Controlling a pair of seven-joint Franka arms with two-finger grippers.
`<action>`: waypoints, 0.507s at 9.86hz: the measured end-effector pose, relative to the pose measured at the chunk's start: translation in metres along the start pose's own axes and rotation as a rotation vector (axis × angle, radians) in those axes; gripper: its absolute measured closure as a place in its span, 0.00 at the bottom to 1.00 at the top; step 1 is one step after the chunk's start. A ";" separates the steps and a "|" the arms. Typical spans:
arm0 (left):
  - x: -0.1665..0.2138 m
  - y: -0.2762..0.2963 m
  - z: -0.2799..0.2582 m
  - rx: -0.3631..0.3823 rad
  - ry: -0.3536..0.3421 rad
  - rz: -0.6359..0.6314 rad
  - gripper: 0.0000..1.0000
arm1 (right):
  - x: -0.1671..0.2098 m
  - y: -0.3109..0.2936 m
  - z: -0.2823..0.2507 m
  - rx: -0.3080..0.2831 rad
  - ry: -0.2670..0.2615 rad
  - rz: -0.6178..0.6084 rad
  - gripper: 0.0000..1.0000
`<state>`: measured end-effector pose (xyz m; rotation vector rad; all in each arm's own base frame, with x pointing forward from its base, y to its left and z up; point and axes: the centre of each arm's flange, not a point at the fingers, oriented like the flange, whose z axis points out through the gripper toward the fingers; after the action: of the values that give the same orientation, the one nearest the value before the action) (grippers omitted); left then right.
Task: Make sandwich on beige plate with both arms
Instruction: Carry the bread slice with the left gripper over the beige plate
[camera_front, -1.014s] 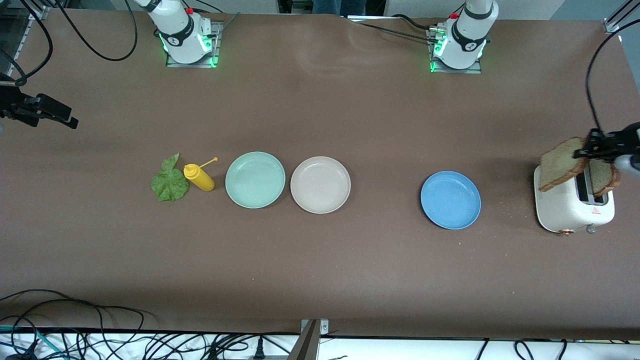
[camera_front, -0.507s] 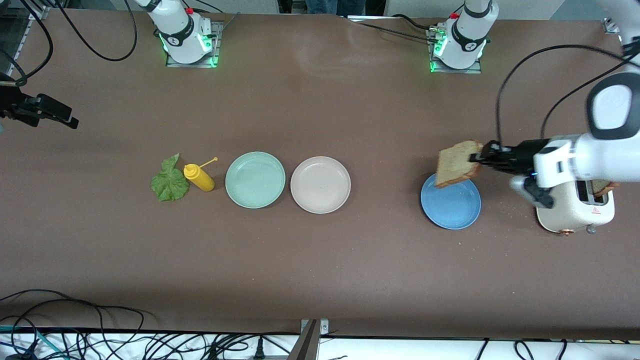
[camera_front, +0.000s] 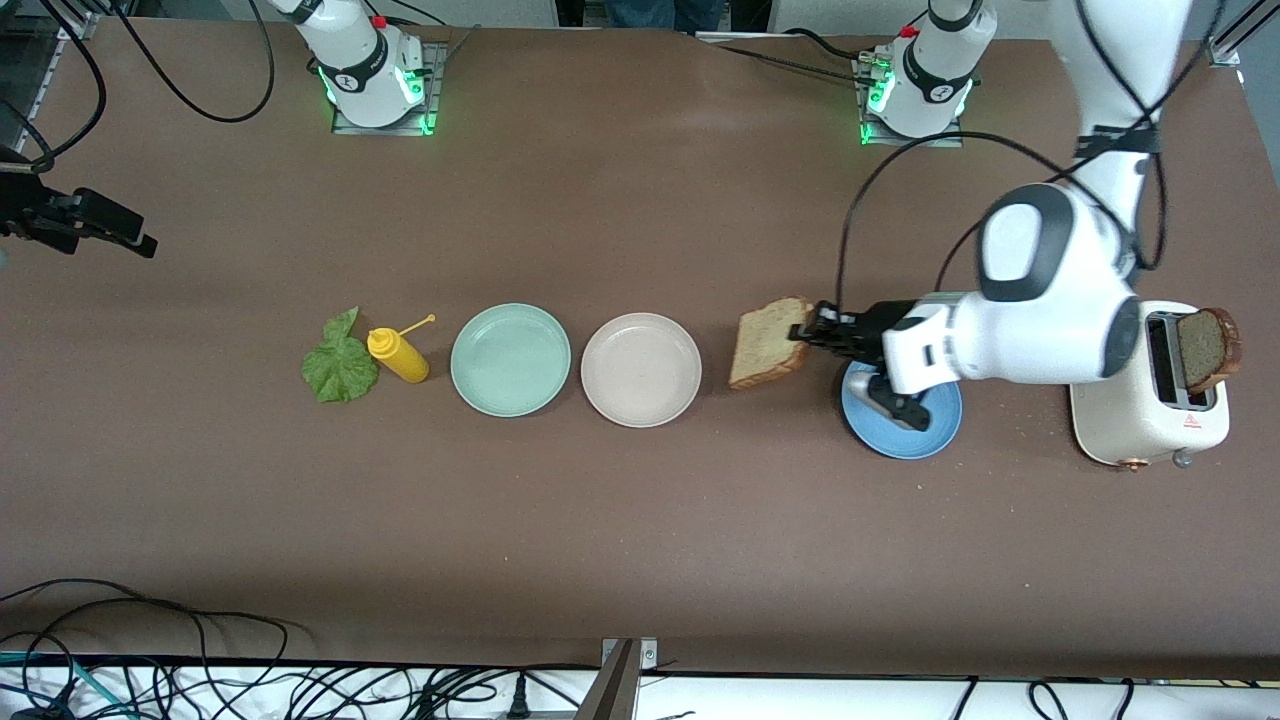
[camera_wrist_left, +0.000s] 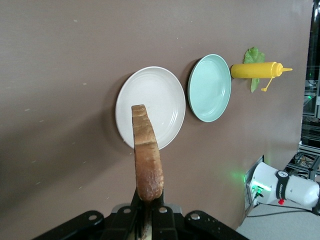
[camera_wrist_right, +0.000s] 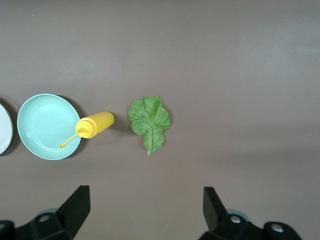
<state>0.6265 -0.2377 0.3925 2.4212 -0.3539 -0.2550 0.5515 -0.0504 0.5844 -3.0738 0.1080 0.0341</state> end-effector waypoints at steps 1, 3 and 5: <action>0.004 0.013 0.018 -0.007 0.006 -0.007 0.91 | 0.000 0.000 0.000 0.000 0.000 0.001 0.00; 0.012 0.029 0.051 -0.012 0.028 -0.040 0.91 | 0.000 0.000 0.000 0.000 0.000 0.000 0.00; 0.019 0.045 0.090 -0.022 0.061 -0.095 0.91 | 0.000 0.000 0.000 0.000 0.000 0.000 0.00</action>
<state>0.6120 -0.3304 0.3514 2.4211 -0.2074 -0.2248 0.5516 -0.0505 0.5843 -3.0738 0.1081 0.0345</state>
